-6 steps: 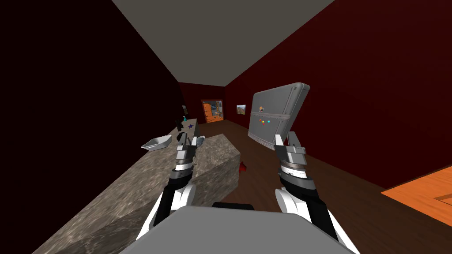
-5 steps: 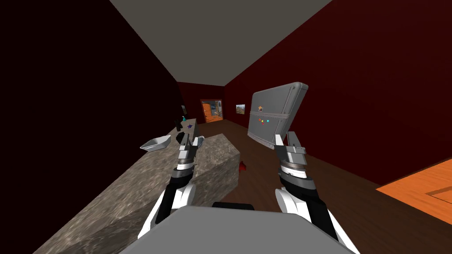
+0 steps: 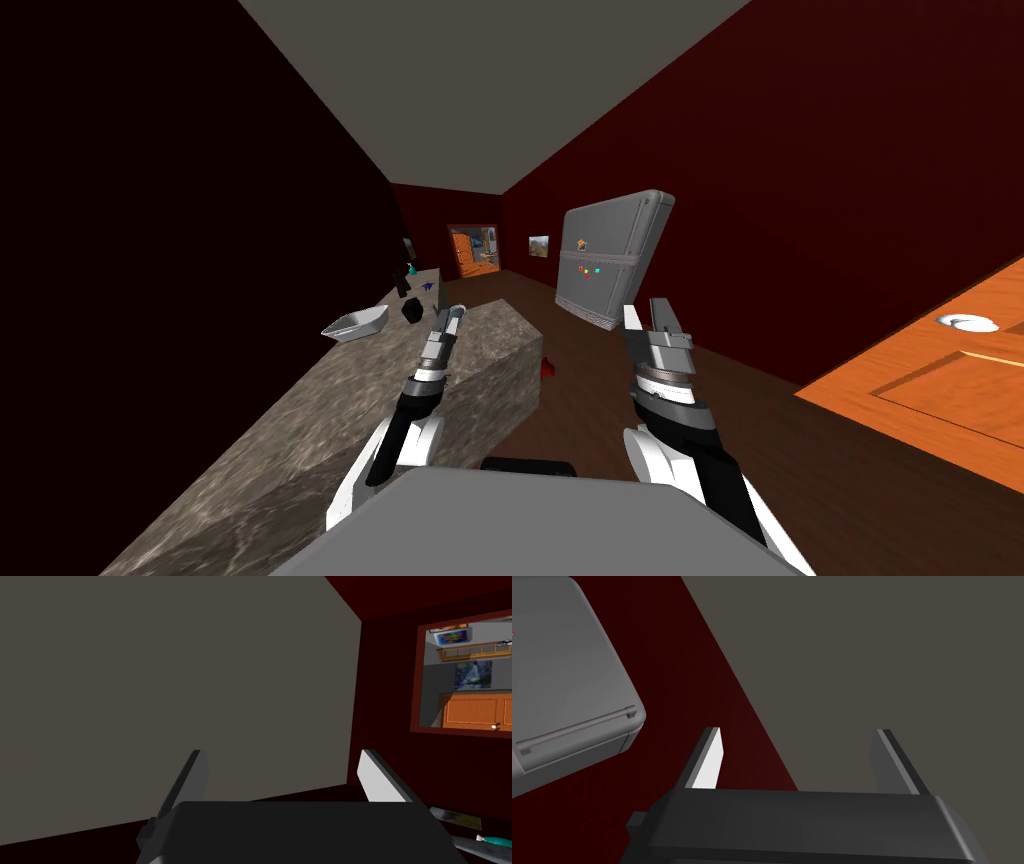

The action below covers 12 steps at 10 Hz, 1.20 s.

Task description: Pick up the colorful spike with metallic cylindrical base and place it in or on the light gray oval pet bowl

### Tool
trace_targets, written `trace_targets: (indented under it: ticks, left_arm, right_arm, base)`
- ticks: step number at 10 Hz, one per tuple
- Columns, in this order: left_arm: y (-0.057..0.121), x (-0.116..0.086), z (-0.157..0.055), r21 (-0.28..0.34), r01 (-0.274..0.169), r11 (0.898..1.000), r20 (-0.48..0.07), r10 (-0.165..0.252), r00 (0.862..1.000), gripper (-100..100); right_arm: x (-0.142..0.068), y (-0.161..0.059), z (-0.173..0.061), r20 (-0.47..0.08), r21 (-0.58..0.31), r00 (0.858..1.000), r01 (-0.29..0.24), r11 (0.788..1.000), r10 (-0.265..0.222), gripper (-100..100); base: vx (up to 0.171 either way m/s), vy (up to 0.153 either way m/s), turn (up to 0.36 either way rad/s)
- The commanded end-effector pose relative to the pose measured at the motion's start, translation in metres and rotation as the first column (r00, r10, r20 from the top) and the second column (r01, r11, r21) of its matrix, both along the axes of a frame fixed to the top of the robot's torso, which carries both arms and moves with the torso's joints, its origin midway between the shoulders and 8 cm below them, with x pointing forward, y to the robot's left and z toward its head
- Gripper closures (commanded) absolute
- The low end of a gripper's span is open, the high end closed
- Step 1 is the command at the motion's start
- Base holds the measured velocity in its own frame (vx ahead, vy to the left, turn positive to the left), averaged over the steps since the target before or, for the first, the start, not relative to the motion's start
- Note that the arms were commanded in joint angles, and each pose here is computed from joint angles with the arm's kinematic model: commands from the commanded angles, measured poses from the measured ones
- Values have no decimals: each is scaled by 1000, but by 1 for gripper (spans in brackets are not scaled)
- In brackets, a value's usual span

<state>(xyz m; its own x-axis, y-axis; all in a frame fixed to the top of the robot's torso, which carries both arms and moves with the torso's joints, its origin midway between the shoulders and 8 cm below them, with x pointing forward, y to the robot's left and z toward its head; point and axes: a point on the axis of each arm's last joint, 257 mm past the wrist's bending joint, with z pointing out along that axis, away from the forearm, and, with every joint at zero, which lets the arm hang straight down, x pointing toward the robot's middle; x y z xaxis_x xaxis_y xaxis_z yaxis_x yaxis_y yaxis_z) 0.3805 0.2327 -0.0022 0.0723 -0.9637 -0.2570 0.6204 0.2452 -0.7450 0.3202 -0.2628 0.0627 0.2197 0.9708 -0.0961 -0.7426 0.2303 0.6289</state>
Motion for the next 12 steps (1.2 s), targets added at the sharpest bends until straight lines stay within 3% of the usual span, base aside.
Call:
trace_targets:
  ticks: [1, 4, 5, 7, 9, 12]
  left_arm:
    - [-3, 11, -16, 56, -11, 998, -33, 13, 999, -100]
    - [-3, 29, -45, 175, -31, 984, -88, 47, 995, -100]
    - [-3, 30, -47, 175, -32, 984, -91, 48, 995, -100]
    - [1, 42, -68, 262, -45, 964, -125, 80, 989, -100]
    - [8, 53, -90, 354, -58, 933, -152, 119, 981, -100]
    - [24, 68, -122, 492, -76, 867, -180, 186, 966, -100]
  right_arm:
    - [0, 0, 0, 0, 0, 1000, 0, 1000, 0, 0]
    - [0, 0, 0, 0, 0, 1000, 0, 1000, 0, 0]
    - [0, 0, 0, 0, 0, 1000, 0, 1000, 0, 0]
    - [0, 0, 0, 0, 0, 1000, 0, 1000, 0, 0]
    - [0, 0, 0, 0, 0, 1000, 0, 1000, 0, 0]
    - [0, 0, 0, 0, 0, 1000, 0, 1000, 0, 0]
  base:
    - [-112, 60, -108]
    - [-109, 55, -108]
    - [-68, 51, -26]
    - [-65, 54, -89]
    - [-90, 65, -117]
    - [-79, 72, -114]
